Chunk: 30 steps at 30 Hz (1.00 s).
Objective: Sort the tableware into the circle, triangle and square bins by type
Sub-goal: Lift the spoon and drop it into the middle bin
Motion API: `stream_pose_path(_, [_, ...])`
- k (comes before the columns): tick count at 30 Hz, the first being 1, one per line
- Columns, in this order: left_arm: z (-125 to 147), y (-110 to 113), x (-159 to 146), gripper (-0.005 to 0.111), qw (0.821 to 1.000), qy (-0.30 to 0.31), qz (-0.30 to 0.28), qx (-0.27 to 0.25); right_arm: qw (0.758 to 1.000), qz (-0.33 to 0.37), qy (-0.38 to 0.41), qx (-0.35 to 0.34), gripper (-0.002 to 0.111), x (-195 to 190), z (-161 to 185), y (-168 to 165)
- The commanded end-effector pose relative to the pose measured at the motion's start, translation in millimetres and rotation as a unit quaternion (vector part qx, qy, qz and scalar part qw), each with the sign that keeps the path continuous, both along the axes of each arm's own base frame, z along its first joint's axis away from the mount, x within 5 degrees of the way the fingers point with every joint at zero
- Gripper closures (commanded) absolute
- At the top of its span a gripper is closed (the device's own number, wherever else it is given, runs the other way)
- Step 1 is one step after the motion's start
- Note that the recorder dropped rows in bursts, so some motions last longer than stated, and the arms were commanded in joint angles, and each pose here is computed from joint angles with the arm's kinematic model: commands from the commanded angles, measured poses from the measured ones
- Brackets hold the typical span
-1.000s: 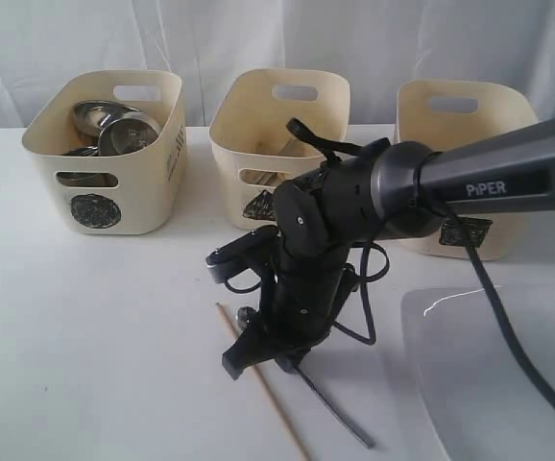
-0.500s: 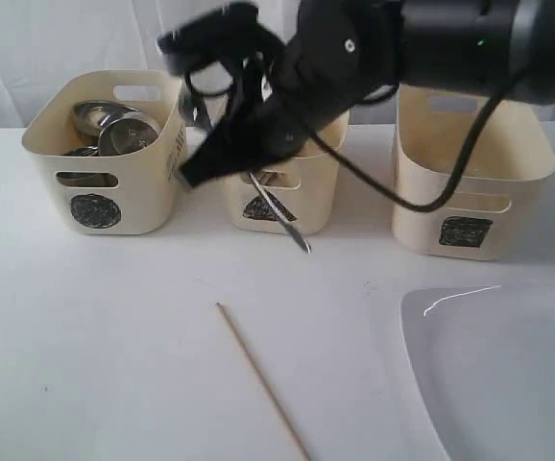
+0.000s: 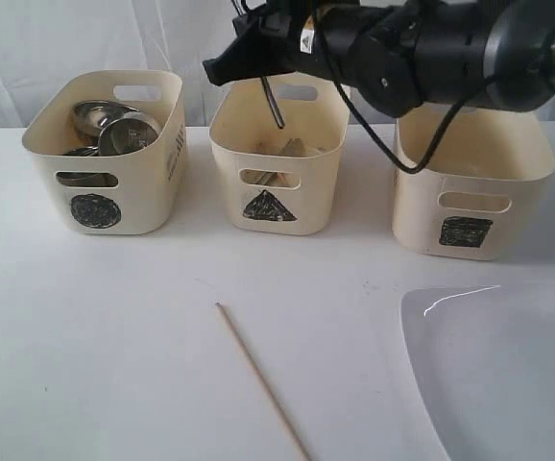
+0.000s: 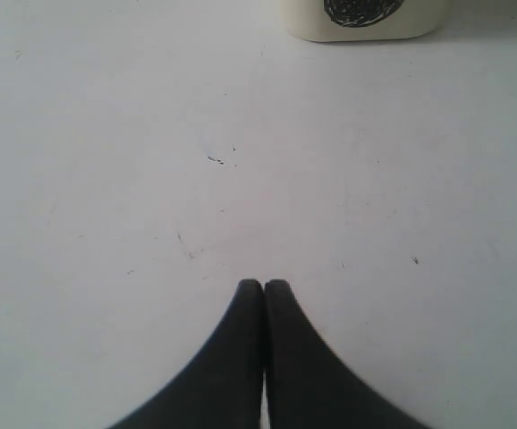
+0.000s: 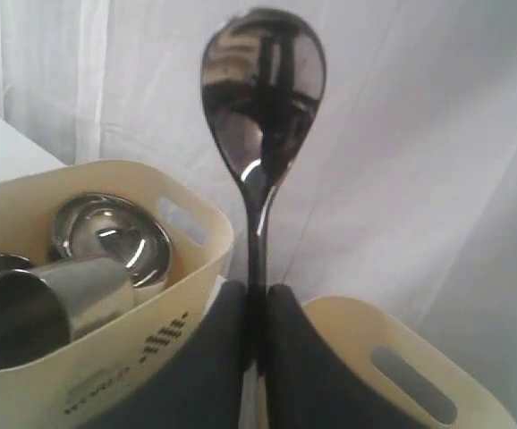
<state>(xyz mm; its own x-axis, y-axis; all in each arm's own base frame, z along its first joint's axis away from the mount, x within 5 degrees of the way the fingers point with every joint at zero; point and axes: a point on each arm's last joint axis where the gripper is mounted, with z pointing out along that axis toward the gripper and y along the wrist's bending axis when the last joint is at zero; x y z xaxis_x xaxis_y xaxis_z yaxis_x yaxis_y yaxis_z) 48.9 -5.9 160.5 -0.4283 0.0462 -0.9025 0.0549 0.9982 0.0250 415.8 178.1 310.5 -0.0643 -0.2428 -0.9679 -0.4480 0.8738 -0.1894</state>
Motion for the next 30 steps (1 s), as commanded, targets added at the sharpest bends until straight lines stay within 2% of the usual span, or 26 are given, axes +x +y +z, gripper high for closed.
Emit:
stream_pose_path(1, [-3.1, -0.8, -1.3, 0.107, 1.0, 0.013, -0.004, -0.003, 0.999, -0.004, -0.03, 0.021, 0.108, 23.4, -24.9, -13.1])
stream_pose_path(4, [-3.1, -0.8, -1.3, 0.107, 1.0, 0.013, -0.004, -0.003, 0.996, -0.021, -0.047, 0.072, 0.108, 36.4, -40.0, -21.2])
stream_pose_path(7, [-3.1, -0.8, -1.3, 0.107, 1.0, 0.013, -0.004, -0.003, 0.99, -0.067, -0.01, 0.121, 0.103, 46.2, -58.7, -32.5])
stream_pose_path(10, [-3.1, -0.8, -1.3, 0.107, 1.0, 0.013, -0.004, -0.003, 0.989, -0.084, 0.018, 0.124, 0.09, 50.5, -72.7, -37.5])
stream_pose_path(15, [-3.1, -0.8, -1.3, 0.107, 1.0, 0.013, -0.004, -0.003, 0.989, -0.084, 0.015, 0.119, 0.057, 49.7, -69.1, -38.6])
stream_pose_path(18, [-3.1, -0.8, -1.3, 0.107, 1.0, 0.013, -0.004, -0.003, 0.989, -0.082, 0.003, 0.122, 0.048, 46.9, -57.4, -39.4])
stream_pose_path(21, [-3.1, -0.8, -1.3, 0.107, 1.0, 0.013, -0.004, -0.003, 0.988, -0.082, 0.002, 0.131, 0.048, 39.4, -36.7, -40.7])
stream_pose_path(25, [-3.1, -0.8, -1.3, 0.107, 1.0, 0.013, -0.004, -0.003, 0.981, -0.1, 0.089, 0.14, 0.054, 16.9, -8.9, -43.1])
stream_pose_path(27, [-3.1, -0.8, -1.3, 0.107, 1.0, 0.013, -0.004, -0.003, 0.975, -0.11, 0.161, 0.107, 0.064, -0.8, -1.2, -43.8])
stream_pose_path(30, [-3.1, -0.8, -1.3, 0.107, 1.0, 0.013, -0.004, -0.003, 0.954, -0.111, 0.278, 0.012, 0.088, -32.5, 0.2, -43.2])
